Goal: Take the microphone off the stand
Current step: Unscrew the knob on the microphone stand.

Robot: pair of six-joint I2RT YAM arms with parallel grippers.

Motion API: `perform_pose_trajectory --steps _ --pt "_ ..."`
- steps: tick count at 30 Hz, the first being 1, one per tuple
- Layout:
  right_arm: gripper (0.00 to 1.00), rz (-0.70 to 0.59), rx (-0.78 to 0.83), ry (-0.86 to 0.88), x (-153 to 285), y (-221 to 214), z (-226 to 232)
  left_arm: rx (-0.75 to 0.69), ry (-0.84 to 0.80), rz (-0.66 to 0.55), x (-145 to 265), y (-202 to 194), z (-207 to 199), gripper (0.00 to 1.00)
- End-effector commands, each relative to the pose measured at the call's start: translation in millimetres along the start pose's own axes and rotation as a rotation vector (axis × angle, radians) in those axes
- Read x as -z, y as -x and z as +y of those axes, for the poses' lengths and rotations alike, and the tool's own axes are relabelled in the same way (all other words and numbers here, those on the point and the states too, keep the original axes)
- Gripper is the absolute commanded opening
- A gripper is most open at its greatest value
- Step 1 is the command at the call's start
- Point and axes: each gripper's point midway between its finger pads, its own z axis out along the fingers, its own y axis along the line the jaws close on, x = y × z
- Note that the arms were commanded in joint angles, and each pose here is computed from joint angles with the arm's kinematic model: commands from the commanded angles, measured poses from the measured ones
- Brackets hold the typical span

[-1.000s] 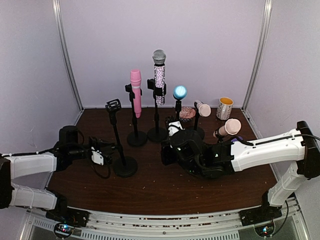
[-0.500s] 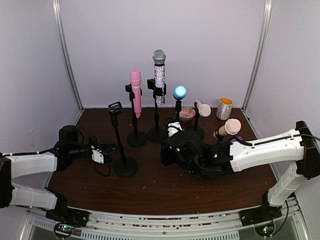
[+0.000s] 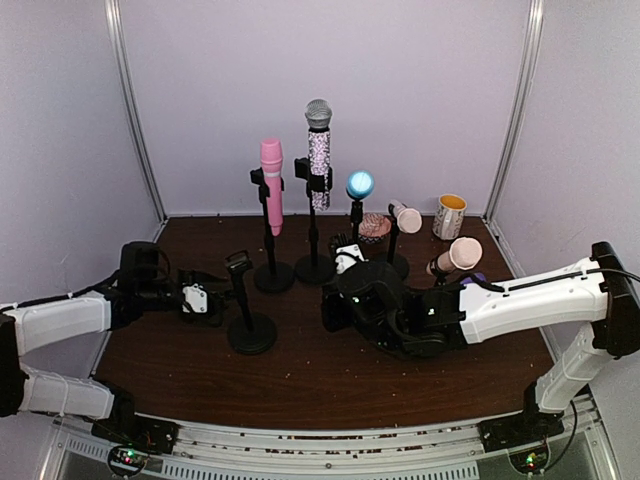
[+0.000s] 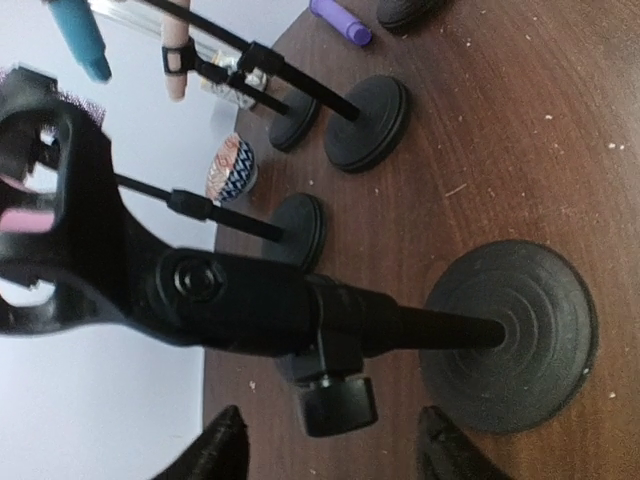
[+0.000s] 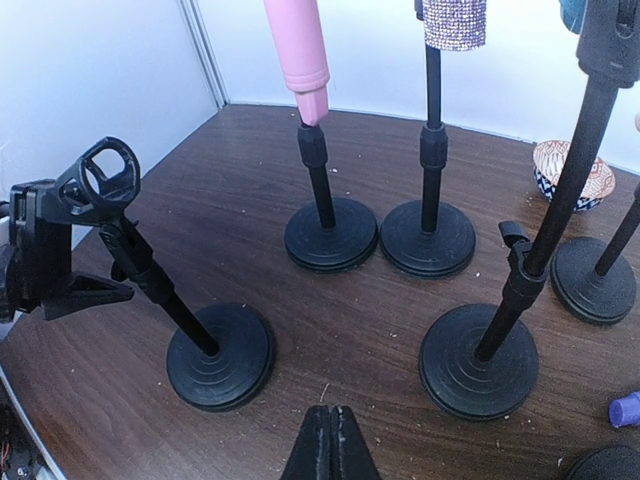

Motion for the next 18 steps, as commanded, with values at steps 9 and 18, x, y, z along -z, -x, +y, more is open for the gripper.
perform_pose_trajectory --steps 9,18 --pt "0.01 -0.040 0.009 -0.022 5 23 -1 0.590 -0.123 -0.045 15 34 35 0.86" --pt "0.02 -0.061 0.008 -0.036 14 32 -7 0.818 -0.339 -0.176 20 70 21 0.83"
